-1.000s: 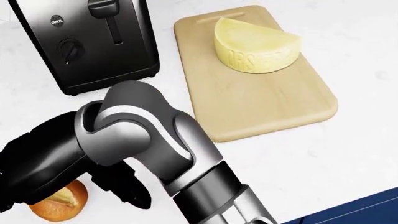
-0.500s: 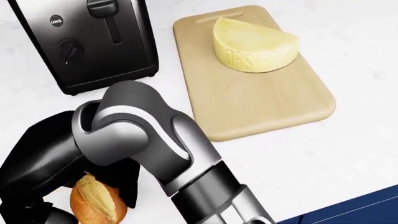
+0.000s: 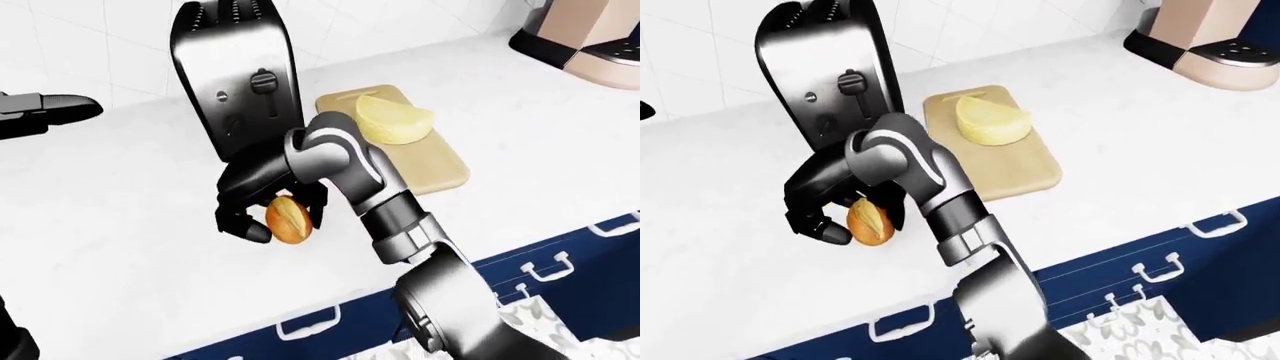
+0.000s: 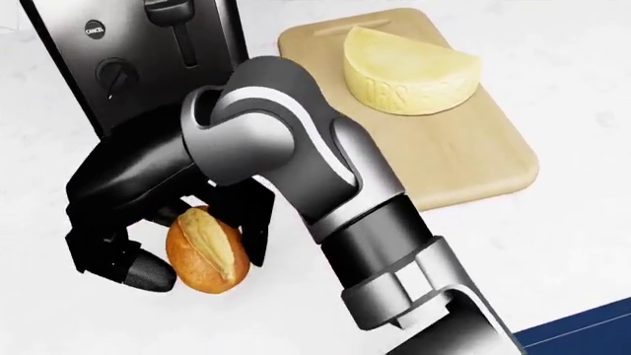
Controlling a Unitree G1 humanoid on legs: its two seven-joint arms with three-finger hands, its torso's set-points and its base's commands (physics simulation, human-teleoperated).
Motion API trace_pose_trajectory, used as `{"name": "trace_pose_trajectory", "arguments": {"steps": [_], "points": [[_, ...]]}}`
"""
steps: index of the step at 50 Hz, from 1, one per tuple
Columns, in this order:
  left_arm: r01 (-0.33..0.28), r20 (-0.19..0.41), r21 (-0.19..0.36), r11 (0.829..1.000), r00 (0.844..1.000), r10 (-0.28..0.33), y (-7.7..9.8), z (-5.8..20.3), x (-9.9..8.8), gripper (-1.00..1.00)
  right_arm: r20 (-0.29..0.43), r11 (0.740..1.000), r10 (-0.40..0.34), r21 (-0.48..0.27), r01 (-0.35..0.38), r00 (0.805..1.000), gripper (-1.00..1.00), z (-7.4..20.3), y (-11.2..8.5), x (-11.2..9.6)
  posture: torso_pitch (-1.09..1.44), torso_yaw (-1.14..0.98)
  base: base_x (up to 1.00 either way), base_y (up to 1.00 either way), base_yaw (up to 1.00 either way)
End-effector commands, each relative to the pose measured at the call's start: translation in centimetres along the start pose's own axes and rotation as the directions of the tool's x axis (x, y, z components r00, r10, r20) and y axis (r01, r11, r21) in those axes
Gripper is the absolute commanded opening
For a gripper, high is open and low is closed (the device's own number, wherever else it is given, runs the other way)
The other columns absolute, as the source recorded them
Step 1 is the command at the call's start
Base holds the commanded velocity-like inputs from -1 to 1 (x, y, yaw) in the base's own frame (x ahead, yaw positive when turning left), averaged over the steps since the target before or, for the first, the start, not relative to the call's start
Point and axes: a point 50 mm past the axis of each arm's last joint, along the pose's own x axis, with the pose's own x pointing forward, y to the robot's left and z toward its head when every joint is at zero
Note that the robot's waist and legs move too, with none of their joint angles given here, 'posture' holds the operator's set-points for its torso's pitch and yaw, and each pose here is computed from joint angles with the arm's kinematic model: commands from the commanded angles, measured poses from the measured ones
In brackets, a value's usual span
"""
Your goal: Place the bread and cheese on the cutting board.
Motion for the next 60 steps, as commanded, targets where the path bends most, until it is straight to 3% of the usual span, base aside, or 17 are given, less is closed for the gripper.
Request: {"name": "trace_pose_trajectory", "arguments": {"steps": [1, 12, 25, 34, 60], "points": [[-0.018, 0.082, 0.009, 1.0, 0.996, 0.017, 0.4, 1.8, 0.1, 1.0, -0.01, 0.997, -0.059, -0.049, 0.058, 0.998, -1.0, 0.2, -1.7, -1.3, 0.0, 0.0, 0.0, 0.0, 0.0], [-0.017, 0.085, 0.007, 1.0, 0.996, 0.016, 0.4, 2.0, 0.2, 1.0, -0.078, 0.995, -0.091, -0.045, 0.088, 0.993, -1.0, -1.3, -3.2, -4.1, 0.0, 0.0, 0.0, 0.0, 0.0], [-0.014, 0.086, 0.011, 1.0, 0.996, 0.013, 0.3, 2.0, 0.2, 1.0, -0.166, 0.996, -0.088, -0.029, 0.084, 0.982, -1.0, -3.4, -2.3, -7.0, 0.0, 0.0, 0.0, 0.0, 0.0], [-0.014, 0.086, 0.012, 1.0, 0.996, 0.013, 0.3, 2.0, 0.3, 1.0, -0.22, 0.994, -0.107, -0.025, 0.104, 0.97, -1.0, -4.3, -2.9, -9.0, 0.0, 0.0, 0.0, 0.0, 0.0], [-0.011, 0.088, 0.013, 1.0, 0.996, 0.01, 0.2, 2.1, 0.3, 1.0, -0.403, 0.989, -0.145, -0.02, 0.149, 0.904, -1.0, -7.9, -2.8, -13.3, 0.0, 0.0, 0.0, 0.0, 0.0]]}}
